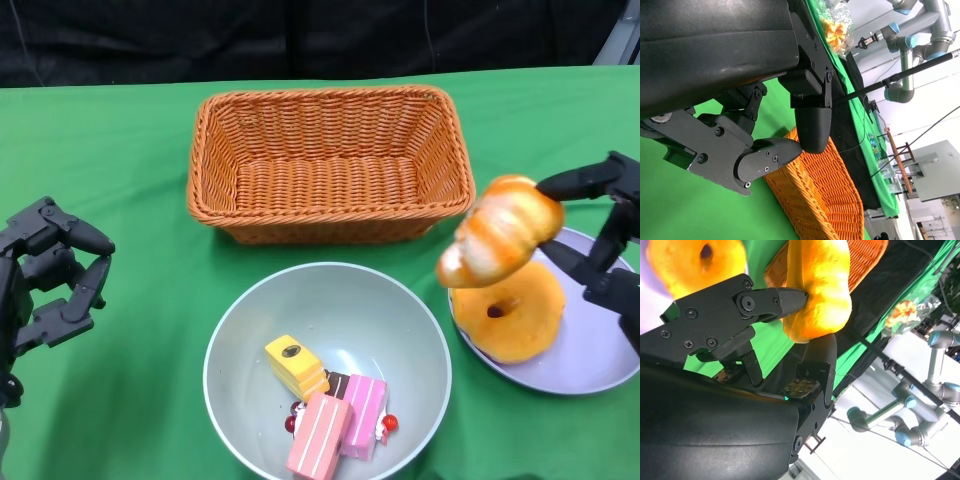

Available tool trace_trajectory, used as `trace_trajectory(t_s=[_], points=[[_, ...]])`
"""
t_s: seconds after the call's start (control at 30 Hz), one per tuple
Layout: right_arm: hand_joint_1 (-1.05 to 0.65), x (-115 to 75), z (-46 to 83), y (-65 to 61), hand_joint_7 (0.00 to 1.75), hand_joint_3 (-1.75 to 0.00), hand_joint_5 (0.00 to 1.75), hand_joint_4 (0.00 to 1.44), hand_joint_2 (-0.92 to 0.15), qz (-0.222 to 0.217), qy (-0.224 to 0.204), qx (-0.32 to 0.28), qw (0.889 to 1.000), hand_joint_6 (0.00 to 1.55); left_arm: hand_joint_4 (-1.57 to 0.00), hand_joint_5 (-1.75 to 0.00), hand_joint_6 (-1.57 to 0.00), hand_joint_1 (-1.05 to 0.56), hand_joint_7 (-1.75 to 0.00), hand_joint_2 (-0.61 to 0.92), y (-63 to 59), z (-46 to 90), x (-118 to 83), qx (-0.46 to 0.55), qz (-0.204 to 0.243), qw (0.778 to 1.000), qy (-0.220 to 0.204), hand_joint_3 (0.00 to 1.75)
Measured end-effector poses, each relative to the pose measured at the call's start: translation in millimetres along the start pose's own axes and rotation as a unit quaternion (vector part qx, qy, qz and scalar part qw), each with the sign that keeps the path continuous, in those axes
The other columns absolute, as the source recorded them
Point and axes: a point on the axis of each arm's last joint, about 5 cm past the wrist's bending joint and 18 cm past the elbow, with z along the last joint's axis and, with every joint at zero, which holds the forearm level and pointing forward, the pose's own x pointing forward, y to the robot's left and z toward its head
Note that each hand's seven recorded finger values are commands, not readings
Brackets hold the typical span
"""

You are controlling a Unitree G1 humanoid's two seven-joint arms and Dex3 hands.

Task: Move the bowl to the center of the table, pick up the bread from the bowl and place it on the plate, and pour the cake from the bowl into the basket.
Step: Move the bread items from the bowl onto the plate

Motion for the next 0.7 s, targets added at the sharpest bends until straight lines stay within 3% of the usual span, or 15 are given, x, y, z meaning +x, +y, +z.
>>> trace_trajectory(t_s=[0.37,0.53,0.7], points=[[-0.08,-11.5,-15.7,-15.1,1.23,-0.51,1.75,0.76,-0.82,-0.013,0.064,-0.013,0.998,0.70,-0.75,-1.72,-0.67,-0.22,-1.45,0.71,1.4,-0.5,0.5,0.001,0.000,1.000,0.003,0.80],[-0.07,-17.5,-21.0,-21.4,1.23,-0.47,1.73,0.74,-0.84,-0.003,0.086,0.008,0.996,0.69,-0.75,-1.72,-0.66,-0.22,-1.45,0.71,1.5,-0.3,1.1,0.001,0.000,1.000,0.002,0.80],[-0.05,-21.1,-24.1,-30.3,1.27,-0.45,1.73,0.74,-0.88,0.005,0.114,-0.007,0.993,0.69,-0.75,-1.73,-0.67,-0.22,-1.45,0.72,3.2,0.1,1.1,0.002,0.003,1.000,0.001,0.79]])
